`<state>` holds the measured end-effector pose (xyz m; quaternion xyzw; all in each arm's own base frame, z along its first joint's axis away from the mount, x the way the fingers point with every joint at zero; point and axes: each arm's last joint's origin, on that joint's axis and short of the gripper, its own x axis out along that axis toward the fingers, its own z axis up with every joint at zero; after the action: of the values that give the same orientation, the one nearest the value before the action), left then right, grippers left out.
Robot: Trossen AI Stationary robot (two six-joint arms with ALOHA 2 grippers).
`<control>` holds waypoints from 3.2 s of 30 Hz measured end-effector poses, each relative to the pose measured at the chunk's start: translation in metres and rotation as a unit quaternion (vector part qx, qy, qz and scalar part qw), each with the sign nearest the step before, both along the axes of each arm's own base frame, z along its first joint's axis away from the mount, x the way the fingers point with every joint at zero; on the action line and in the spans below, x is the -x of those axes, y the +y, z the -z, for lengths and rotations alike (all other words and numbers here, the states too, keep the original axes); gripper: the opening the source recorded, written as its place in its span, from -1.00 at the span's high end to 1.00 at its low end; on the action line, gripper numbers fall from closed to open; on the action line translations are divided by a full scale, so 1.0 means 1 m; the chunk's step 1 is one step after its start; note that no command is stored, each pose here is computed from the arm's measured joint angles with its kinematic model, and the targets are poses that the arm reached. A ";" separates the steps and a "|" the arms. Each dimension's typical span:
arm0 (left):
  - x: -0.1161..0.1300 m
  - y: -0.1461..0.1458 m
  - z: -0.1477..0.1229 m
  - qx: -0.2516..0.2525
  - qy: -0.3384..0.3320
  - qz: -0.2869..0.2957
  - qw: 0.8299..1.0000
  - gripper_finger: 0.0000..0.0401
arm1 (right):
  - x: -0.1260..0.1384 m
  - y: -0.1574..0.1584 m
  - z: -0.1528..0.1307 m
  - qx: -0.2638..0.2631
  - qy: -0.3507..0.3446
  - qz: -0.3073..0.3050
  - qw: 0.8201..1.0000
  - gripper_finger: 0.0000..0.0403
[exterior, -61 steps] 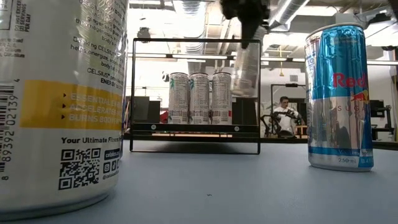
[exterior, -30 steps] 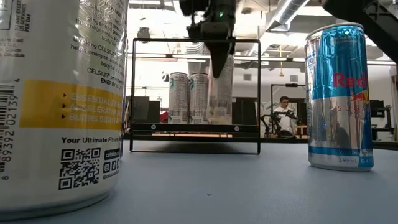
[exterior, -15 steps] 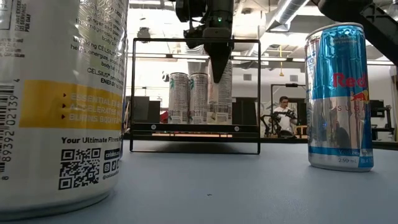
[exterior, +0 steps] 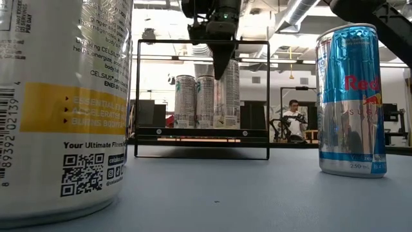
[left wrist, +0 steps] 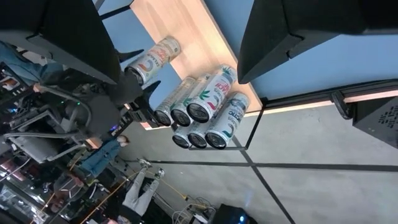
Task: Place canned beverage on shelf
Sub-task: Put the center white-yellow soda can on the shelf
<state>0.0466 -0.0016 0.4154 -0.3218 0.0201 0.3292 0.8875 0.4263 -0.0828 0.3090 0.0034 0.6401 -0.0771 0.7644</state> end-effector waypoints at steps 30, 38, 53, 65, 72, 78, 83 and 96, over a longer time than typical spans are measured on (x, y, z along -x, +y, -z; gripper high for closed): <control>-0.031 -0.021 0.001 -0.008 -0.057 -0.083 0.995 -0.54 | 0.312 0.055 -0.210 0.073 -0.359 0.101 0.925 -0.77; -0.035 -0.025 0.002 0.056 -0.099 -0.094 0.989 -0.54 | 0.324 0.057 -0.161 0.070 -0.386 0.094 0.915 -0.77; -0.024 -0.012 0.004 0.084 -0.088 -0.105 0.987 -0.54 | 0.256 0.048 -0.075 0.012 -0.445 0.065 0.893 -0.77; -0.021 -0.007 0.006 0.094 -0.065 -0.117 0.987 -0.54 | 0.209 0.047 -0.058 -0.015 -0.449 0.018 0.893 -0.77; -0.022 -0.006 0.006 0.088 -0.063 -0.126 0.986 -0.54 | 0.207 0.058 -0.058 0.030 -0.444 -0.078 0.892 -0.77; -0.023 -0.006 0.006 0.082 -0.051 -0.122 0.988 -0.54 | 0.217 0.052 -0.059 0.049 -0.428 -0.074 0.899 -0.77; -0.023 -0.006 0.006 0.085 -0.043 -0.114 0.989 -0.54 | 0.221 0.045 -0.061 0.048 -0.438 -0.044 0.897 -0.77; -0.023 -0.008 0.008 0.060 0.035 -0.052 0.996 -0.54 | 0.214 0.024 -0.003 -0.012 -0.570 0.026 0.821 -0.77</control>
<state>0.0694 -0.0096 0.4074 -0.3633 0.0539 0.3837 0.8473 0.2121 -0.0588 0.3120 0.0728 0.0912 -0.0739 0.9904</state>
